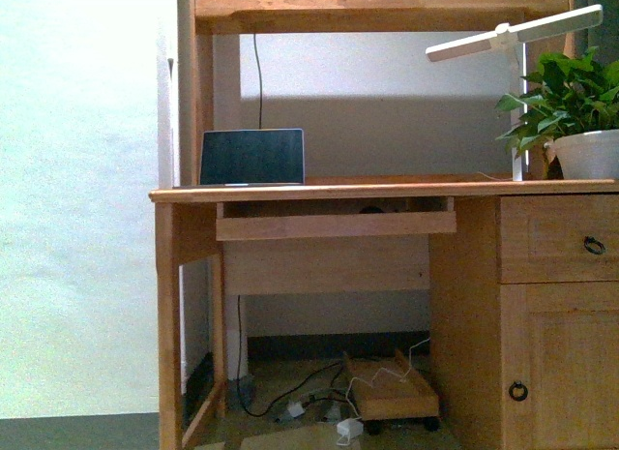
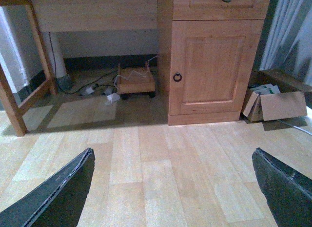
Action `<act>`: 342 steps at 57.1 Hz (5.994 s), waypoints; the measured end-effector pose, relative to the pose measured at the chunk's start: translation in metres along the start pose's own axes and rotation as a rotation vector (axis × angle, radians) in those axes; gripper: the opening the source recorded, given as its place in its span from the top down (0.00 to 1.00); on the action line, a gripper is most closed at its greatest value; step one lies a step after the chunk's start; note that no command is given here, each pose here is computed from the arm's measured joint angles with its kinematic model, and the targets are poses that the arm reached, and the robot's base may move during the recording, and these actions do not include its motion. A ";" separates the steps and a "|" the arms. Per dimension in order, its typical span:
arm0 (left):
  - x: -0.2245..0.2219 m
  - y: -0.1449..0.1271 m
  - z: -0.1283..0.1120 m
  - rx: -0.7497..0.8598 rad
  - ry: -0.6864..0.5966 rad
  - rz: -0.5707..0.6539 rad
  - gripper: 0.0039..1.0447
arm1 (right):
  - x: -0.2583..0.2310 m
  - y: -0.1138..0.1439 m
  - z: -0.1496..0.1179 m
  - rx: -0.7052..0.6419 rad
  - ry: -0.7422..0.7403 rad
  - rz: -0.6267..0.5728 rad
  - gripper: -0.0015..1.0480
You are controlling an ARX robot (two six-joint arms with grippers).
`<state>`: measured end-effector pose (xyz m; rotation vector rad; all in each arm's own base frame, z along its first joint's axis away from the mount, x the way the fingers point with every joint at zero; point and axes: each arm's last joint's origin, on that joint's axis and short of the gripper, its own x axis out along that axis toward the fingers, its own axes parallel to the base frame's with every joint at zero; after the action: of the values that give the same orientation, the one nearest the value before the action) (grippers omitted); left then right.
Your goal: Place mouse
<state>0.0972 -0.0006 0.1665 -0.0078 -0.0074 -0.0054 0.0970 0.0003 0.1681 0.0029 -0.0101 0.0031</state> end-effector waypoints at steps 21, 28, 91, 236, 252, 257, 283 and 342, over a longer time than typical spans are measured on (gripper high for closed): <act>0.000 0.000 0.000 0.000 0.000 0.000 0.07 | 0.000 0.000 0.000 0.000 0.000 0.000 0.07; 0.000 0.000 0.000 0.000 0.000 0.000 0.07 | 0.000 0.000 0.000 0.000 0.000 0.000 0.07; 0.000 0.000 0.000 0.000 0.000 0.000 0.07 | 0.000 0.000 0.000 0.000 0.000 0.000 0.07; 0.000 0.000 -0.001 -0.013 0.028 -0.010 0.07 | 0.000 0.000 0.000 0.000 0.000 0.000 0.07; 0.028 -0.006 -0.011 0.046 0.291 -0.114 0.07 | 0.000 0.000 0.000 0.000 0.000 0.000 0.07; 0.044 -0.005 -0.013 0.191 0.277 -0.128 0.07 | 0.000 0.000 0.000 0.000 0.000 0.000 0.07; 0.193 -0.017 -0.033 1.234 -0.106 -0.303 0.07 | 0.000 0.000 0.000 0.000 0.000 0.000 0.07; 0.340 -0.027 -0.067 1.584 -0.264 -0.507 0.07 | 0.000 0.000 0.000 0.000 0.000 0.000 0.07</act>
<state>0.4376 -0.0304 0.1023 1.5782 -0.2757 -0.5039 0.0970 0.0002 0.1681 0.0029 -0.0101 0.0027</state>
